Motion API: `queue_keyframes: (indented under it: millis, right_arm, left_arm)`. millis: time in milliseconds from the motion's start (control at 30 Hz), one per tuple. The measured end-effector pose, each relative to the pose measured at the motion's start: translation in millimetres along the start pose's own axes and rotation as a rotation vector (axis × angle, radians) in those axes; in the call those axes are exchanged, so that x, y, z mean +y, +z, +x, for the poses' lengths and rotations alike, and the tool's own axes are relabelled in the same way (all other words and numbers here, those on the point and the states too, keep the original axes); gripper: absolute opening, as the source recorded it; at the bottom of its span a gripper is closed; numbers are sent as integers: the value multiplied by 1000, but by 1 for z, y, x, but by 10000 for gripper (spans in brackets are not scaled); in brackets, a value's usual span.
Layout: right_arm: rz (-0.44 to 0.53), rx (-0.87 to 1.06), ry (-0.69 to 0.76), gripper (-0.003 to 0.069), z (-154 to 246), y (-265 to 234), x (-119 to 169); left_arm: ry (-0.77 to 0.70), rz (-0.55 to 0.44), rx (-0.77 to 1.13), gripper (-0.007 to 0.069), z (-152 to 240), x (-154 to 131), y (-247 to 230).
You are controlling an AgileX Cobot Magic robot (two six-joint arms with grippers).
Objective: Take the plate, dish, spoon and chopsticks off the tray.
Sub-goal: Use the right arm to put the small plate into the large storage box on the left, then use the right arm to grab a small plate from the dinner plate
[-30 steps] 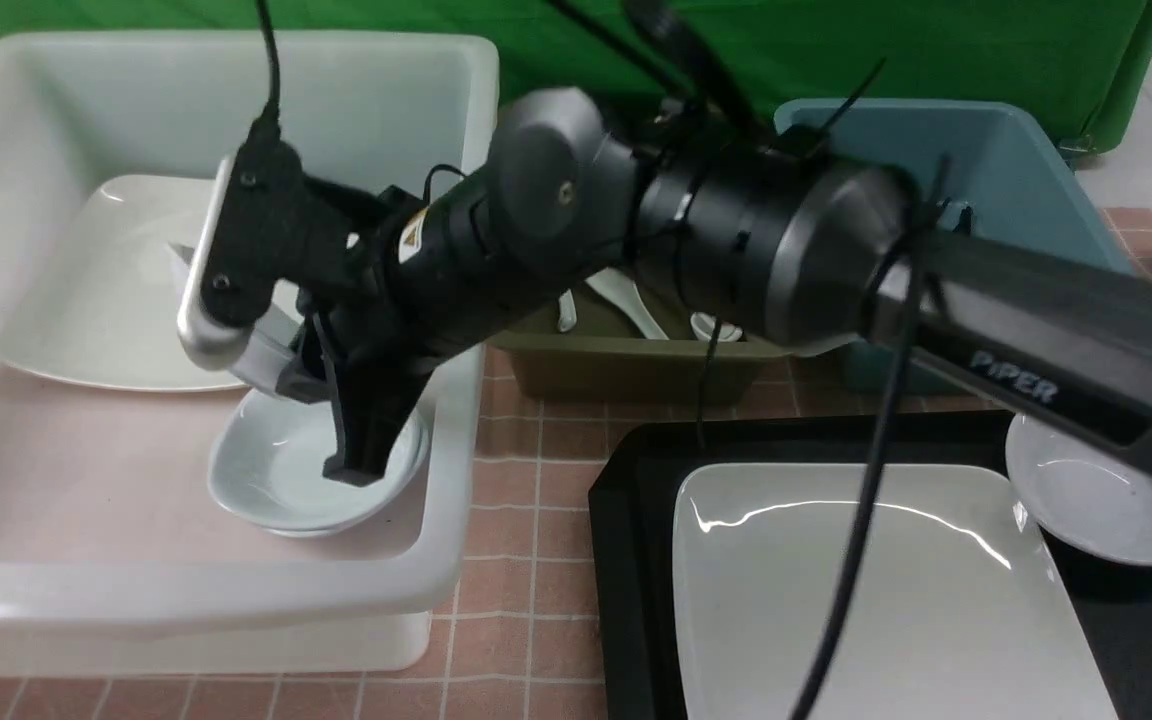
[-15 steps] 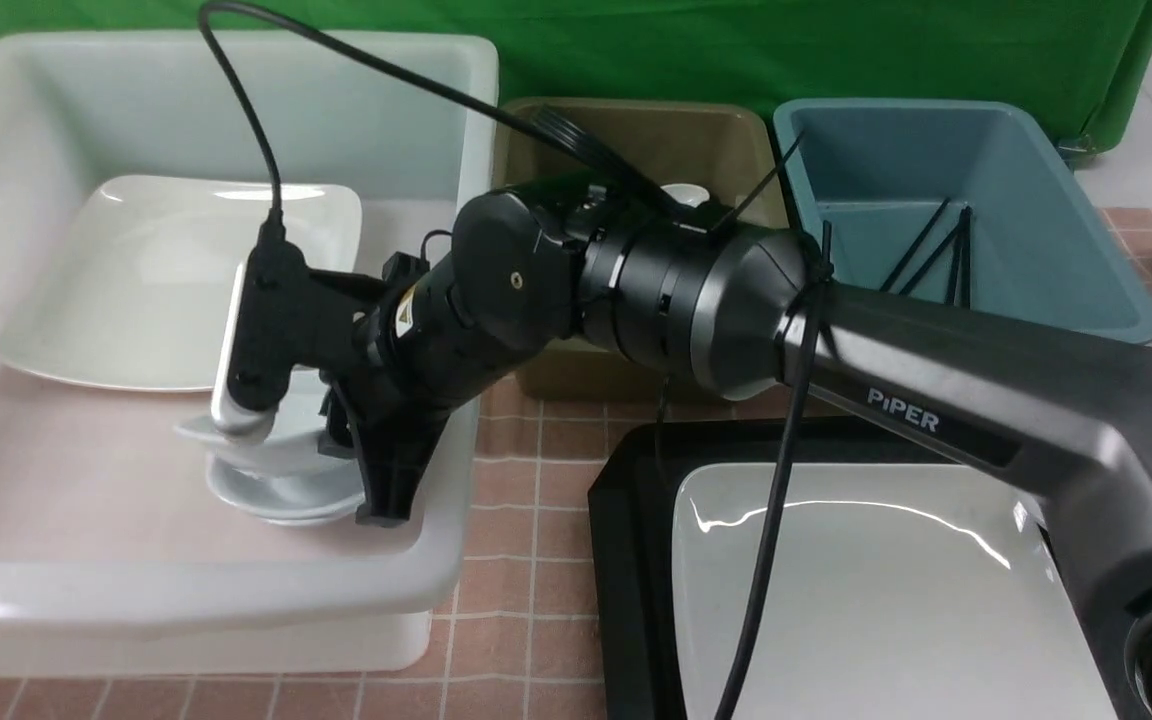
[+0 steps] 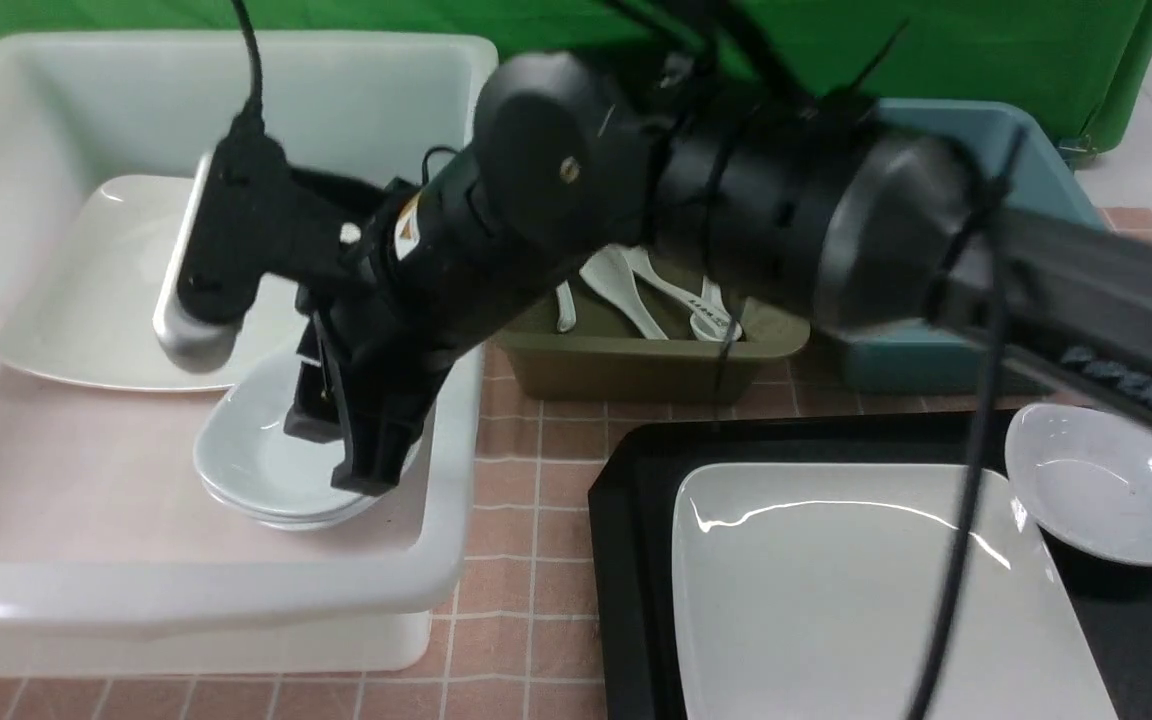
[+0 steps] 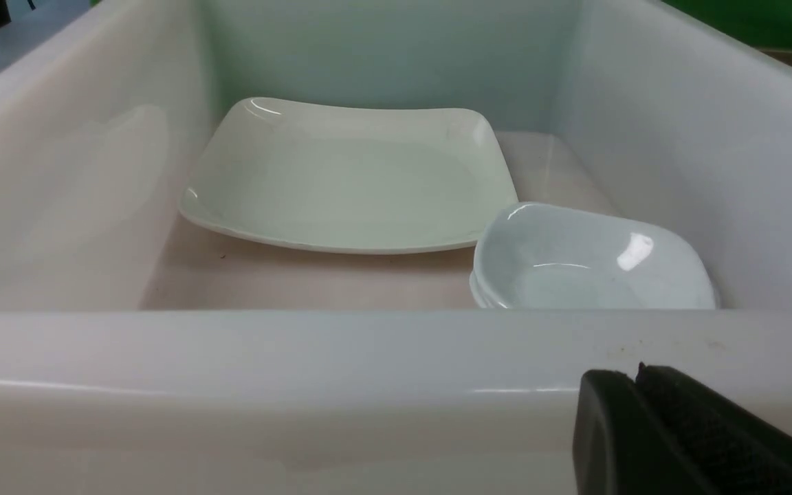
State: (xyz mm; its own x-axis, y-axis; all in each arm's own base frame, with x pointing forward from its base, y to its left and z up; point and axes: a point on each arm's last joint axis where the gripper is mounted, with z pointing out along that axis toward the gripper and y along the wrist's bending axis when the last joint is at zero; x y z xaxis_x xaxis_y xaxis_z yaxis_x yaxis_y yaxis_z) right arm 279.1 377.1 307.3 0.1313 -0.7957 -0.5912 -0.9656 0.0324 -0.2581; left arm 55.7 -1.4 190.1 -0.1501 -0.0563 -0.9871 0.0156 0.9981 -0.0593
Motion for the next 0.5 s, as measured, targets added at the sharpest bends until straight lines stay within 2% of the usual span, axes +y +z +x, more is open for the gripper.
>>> queue_keyframes:
  millis: [100,133,167,233,333,433,500]
  right_arm:
    - [8,-3,75,391,-11,-60,7]
    - [10,-2,85,378,-11,-64,7]
    - [26,9,94,326,-13,-91,11]
    - [75,52,100,174,-10,-130,16]
    - [166,130,156,48,-1,-181,22]
    - [335,162,306,30,19,-226,17]
    - [400,184,404,30,40,-242,12]
  left_arm:
    - [0,0,0,20,0,0,0]
    - [0,0,0,20,0,0,0]
    - [0,0,0,20,0,0,0]
    - [0,0,0,20,0,0,0]
    - [0,0,0,20,0,0,0]
    - [0,0,0,20,0,0,0]
    - [-2,0,0,20,0,0,0]
